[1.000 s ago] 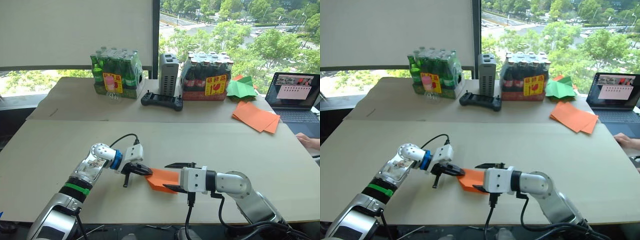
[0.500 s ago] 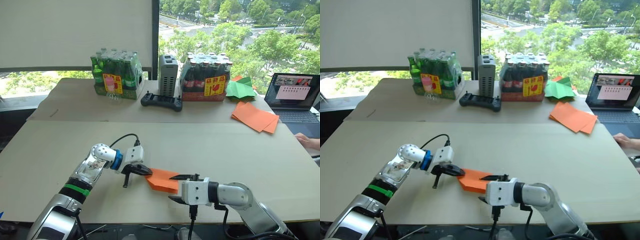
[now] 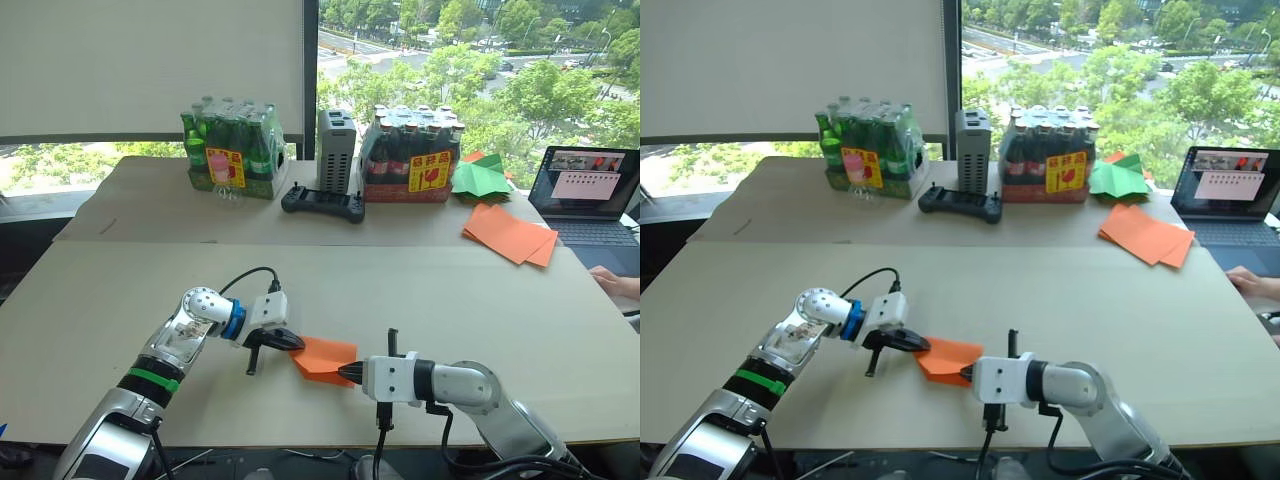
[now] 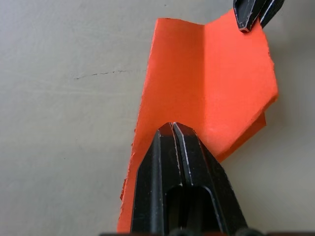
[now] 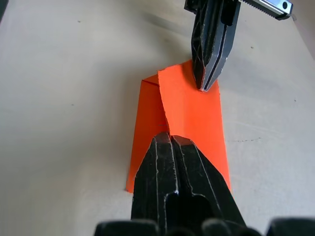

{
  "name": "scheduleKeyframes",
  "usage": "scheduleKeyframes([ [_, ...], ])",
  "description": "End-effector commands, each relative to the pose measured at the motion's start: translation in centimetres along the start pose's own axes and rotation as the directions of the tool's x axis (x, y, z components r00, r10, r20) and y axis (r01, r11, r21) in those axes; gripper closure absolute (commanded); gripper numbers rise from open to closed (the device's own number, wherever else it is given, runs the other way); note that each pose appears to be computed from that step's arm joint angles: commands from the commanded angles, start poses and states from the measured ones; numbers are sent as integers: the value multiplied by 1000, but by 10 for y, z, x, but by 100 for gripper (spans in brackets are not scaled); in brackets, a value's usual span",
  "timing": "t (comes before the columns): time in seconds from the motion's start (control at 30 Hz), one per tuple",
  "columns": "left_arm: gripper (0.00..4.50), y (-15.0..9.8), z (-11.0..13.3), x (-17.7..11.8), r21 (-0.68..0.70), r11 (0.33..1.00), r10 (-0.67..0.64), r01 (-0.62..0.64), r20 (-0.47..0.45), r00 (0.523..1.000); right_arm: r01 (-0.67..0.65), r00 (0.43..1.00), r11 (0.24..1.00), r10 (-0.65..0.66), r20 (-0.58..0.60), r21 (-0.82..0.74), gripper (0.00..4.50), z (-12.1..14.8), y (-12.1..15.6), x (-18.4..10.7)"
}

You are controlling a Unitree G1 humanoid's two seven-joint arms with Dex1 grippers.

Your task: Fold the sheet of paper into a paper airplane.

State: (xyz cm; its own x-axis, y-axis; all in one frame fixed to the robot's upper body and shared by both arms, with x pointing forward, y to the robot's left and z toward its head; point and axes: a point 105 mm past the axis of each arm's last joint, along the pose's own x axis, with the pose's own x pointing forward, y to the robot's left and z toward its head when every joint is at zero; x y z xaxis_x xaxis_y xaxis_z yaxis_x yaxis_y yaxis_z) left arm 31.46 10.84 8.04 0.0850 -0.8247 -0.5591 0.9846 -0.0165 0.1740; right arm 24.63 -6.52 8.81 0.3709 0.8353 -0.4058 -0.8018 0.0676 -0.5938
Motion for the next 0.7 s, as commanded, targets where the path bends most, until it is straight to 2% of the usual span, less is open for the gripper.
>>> scheduleKeyframes([
  [0.03, 450, -5, -7, 3, -10, 1000, -13, 12, -37, 999, 38, 998, 999, -39, 42, 9, 448, 9, -16, -2],
  [0.23, 450, -8, -5, 2, -4, 1000, -21, 21, -32, 999, 20, 998, 990, -28, 52, 141, 448, 9, -31, -2],
  [0.33, 450, -8, -5, 1, -4, 1000, -12, 12, -32, 999, 25, 999, 976, -29, 17, 218, 448, 0, -36, 4],
  [0.57, 450, -7, -3, -5, -10, 1000, 4, -5, -33, 999, 44, 998, 945, -29, -53, 323, 448, -22, -41, 16],
  [0.7, 450, -2, -6, -14, -12, 999, 37, -38, -53, 998, 24, 997, 944, 3, -81, 330, 448, -29, -38, 19],
])
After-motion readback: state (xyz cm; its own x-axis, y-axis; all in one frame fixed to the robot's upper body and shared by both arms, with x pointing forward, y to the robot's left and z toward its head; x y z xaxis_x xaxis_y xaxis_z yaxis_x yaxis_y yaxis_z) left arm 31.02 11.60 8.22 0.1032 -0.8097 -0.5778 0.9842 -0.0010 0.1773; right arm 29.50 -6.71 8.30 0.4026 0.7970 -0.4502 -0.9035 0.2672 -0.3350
